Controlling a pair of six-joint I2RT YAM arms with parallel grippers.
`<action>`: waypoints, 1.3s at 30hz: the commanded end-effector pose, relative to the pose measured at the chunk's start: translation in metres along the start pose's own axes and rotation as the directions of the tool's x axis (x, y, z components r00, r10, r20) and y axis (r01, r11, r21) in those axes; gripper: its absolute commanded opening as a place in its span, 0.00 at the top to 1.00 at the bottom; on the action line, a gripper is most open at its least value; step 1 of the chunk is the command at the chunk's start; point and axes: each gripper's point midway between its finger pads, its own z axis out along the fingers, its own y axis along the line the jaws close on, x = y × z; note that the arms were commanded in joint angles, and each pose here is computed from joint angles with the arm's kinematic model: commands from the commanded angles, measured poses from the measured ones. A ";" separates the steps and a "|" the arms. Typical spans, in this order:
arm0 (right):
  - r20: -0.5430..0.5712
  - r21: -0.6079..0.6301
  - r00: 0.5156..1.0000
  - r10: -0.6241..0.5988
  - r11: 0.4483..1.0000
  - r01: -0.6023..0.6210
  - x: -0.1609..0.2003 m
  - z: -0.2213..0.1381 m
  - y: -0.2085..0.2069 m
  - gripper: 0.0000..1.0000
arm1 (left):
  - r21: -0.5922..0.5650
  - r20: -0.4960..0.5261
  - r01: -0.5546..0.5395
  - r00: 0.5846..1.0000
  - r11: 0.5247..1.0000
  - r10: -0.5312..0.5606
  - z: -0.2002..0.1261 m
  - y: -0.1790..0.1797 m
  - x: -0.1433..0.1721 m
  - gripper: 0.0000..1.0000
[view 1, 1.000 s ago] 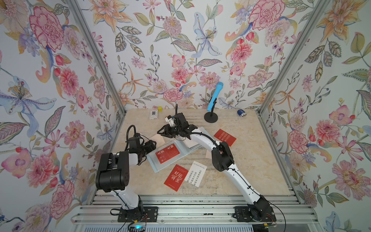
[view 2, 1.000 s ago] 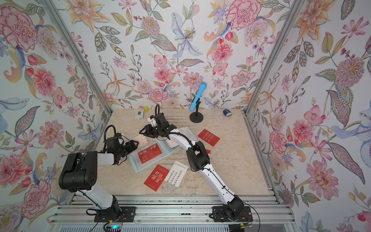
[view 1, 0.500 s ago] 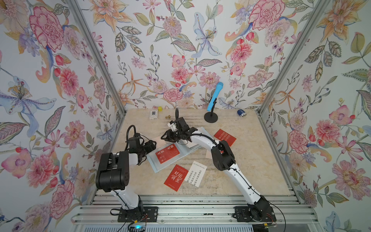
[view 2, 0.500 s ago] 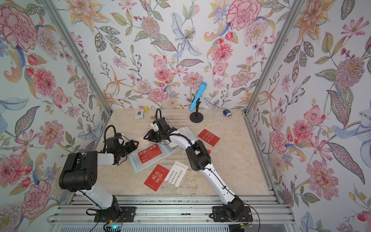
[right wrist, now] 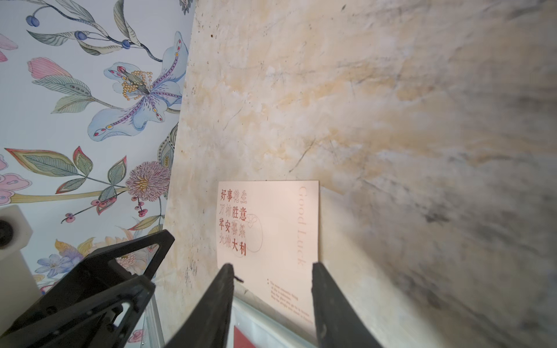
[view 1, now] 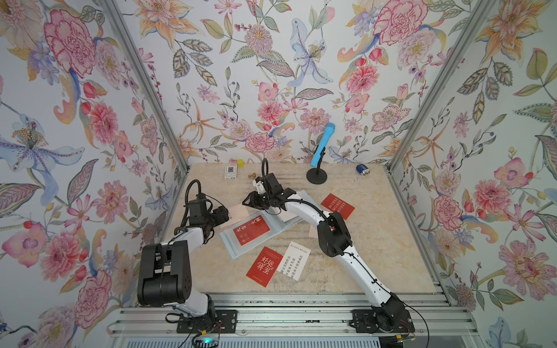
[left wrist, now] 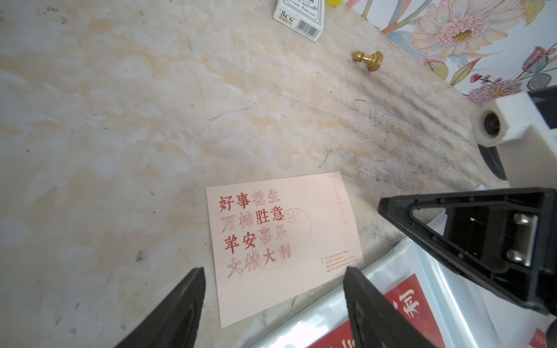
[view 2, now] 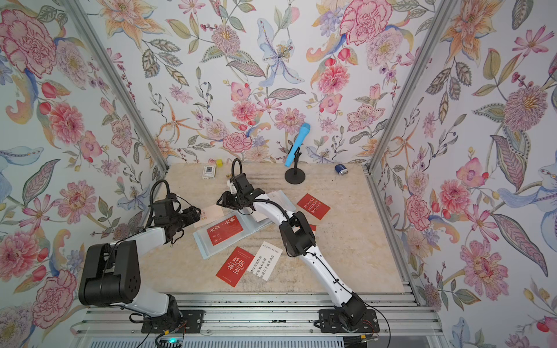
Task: Place the photos into the photo albums
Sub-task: Pick up the photo at the center of the board.
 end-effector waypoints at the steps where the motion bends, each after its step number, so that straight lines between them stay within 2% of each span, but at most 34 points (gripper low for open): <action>1: -0.018 0.077 1.000 0.011 0.997 -0.009 0.017 0.017 -0.026 0.55 | -0.053 -0.083 -0.003 0.997 0.999 -0.001 0.015 0.017 0.019 0.24; 11: -0.052 0.076 0.998 0.037 0.997 -0.033 0.034 0.029 -0.028 0.55 | -0.015 -0.140 0.038 0.989 0.999 -0.040 0.032 0.018 0.038 0.24; 19: -0.078 -0.032 0.994 0.075 0.996 -0.078 0.031 0.033 -0.005 0.55 | 0.035 -0.155 0.080 0.985 0.996 -0.074 0.038 0.012 0.047 0.24; 31: -0.047 -0.216 0.997 0.060 0.974 -0.069 -0.002 -0.005 0.054 0.55 | 0.039 -0.160 0.076 0.985 0.996 -0.069 0.037 0.012 0.049 0.24; 39: -0.071 -0.328 0.997 0.040 0.943 -0.062 -0.004 -0.021 0.090 0.55 | 0.040 -0.160 0.074 0.985 0.996 -0.067 0.036 0.012 0.050 0.24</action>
